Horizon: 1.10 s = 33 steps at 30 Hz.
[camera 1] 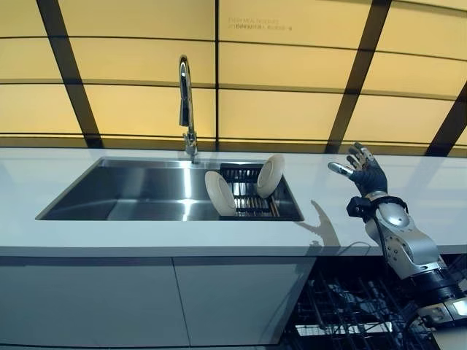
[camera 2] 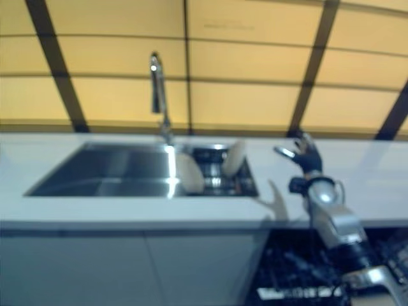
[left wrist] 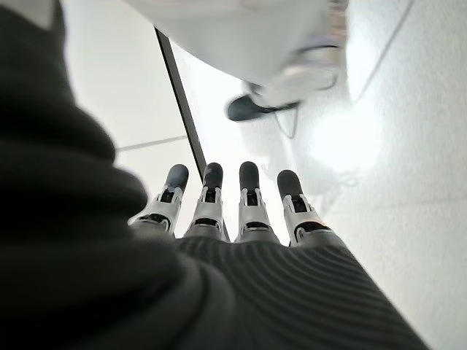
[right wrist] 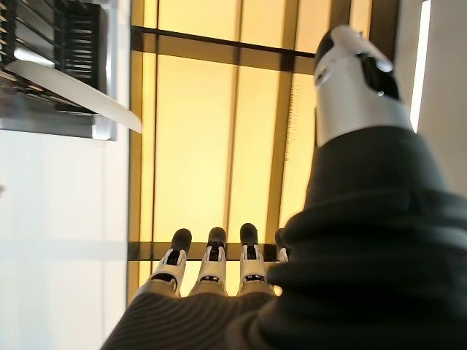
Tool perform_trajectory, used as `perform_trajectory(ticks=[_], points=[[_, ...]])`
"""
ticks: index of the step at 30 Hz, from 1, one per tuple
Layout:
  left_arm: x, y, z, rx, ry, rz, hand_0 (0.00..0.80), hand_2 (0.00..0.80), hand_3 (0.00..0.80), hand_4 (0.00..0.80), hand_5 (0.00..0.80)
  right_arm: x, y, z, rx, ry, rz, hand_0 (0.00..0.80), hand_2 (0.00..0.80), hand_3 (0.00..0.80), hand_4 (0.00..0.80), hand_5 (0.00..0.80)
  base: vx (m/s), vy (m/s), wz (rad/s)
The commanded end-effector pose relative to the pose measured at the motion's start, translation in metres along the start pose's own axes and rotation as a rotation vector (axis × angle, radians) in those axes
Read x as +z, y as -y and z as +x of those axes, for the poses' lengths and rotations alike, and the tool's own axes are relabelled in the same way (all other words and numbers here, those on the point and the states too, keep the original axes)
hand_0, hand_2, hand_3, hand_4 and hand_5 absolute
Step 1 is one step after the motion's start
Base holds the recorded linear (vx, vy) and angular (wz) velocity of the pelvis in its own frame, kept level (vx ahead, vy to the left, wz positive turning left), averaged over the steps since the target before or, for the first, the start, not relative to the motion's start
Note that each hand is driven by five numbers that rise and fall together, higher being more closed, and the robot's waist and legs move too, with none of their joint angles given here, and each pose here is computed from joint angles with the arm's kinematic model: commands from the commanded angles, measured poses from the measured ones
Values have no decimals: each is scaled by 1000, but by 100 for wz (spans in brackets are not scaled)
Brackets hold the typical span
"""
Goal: Take plates into dishwasher
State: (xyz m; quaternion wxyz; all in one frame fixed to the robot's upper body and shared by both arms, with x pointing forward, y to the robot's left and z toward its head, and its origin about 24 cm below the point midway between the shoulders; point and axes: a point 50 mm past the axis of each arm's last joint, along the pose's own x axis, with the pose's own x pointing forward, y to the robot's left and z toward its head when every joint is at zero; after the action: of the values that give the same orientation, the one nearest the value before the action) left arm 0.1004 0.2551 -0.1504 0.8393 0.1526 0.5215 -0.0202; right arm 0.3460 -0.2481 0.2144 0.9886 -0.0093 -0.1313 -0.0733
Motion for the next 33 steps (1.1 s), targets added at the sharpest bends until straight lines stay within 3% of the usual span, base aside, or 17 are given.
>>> perform_trajectory(ticks=[1,10,19,33], points=[[4,-8,0,30,26,-11,0,0,0,0,0,36,-1,10,49,133,-40,0,0,0,0,0,144,253,-58],[36,-15,6,51,107,7,0,0,0,0,0,24,26,3,12,101,-41,0,0,0,0,0,122,216,-19],[37,-23,5,60,92,40,0,0,0,0,0,18,32,2,-2,83,-47,0,0,0,0,0,98,188,-5],[41,-33,5,114,81,15,0,0,0,0,0,19,14,11,61,36,-38,0,0,0,0,0,79,-145,24]])
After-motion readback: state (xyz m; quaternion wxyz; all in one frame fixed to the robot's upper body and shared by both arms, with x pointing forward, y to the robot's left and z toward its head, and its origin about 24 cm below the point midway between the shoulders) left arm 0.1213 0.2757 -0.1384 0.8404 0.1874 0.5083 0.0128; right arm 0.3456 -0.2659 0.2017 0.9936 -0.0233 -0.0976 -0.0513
